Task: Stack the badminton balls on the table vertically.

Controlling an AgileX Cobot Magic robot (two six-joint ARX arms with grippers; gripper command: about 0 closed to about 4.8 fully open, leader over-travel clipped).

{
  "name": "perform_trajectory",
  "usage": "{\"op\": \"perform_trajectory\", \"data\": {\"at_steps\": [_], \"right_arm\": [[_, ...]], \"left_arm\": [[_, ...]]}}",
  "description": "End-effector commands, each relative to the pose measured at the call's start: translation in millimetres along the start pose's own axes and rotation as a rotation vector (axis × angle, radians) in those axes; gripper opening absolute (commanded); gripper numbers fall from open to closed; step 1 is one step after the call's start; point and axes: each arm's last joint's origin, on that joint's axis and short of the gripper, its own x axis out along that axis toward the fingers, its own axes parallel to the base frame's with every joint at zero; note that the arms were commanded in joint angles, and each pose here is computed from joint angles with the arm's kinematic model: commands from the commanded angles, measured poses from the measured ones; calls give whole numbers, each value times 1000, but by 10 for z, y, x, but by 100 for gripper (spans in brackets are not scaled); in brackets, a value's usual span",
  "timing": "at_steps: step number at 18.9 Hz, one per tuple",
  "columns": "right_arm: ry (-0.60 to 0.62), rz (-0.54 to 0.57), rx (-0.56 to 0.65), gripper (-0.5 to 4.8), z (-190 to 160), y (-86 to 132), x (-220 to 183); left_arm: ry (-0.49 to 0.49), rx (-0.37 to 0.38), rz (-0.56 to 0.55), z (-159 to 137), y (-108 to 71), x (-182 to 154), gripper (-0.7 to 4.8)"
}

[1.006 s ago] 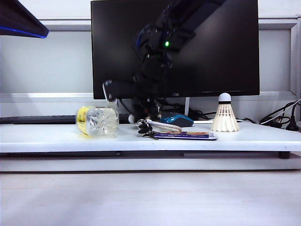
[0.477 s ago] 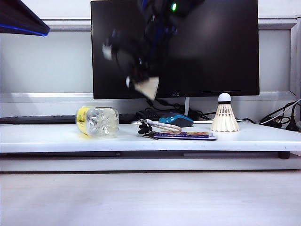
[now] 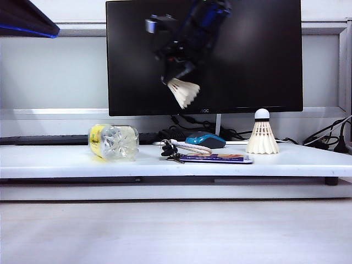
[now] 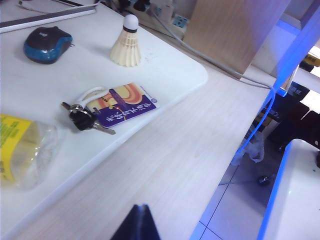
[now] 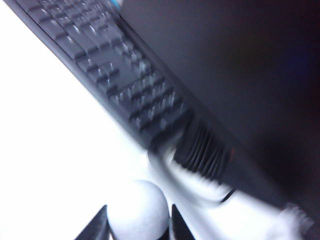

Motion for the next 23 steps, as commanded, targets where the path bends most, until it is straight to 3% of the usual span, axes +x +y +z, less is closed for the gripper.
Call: {"op": "perform_trajectory", "data": {"at_steps": [1,3,14,23], "right_arm": [[-83,120,173,139,32,-183,-181],[-133,149,237,139,69,-333,-370],[-155,132,310,139,42,-830,-1347],[-225,74,313,150,73,-918,-2262]], "left_arm": [[-14,12,-16,22,-9,-5,-6],[-14,12,-15,22,-9,-5,-5],[-11,9,-16,8,-5,-1,-5],[-10,6,-20,6,-6,0,-6]]}}
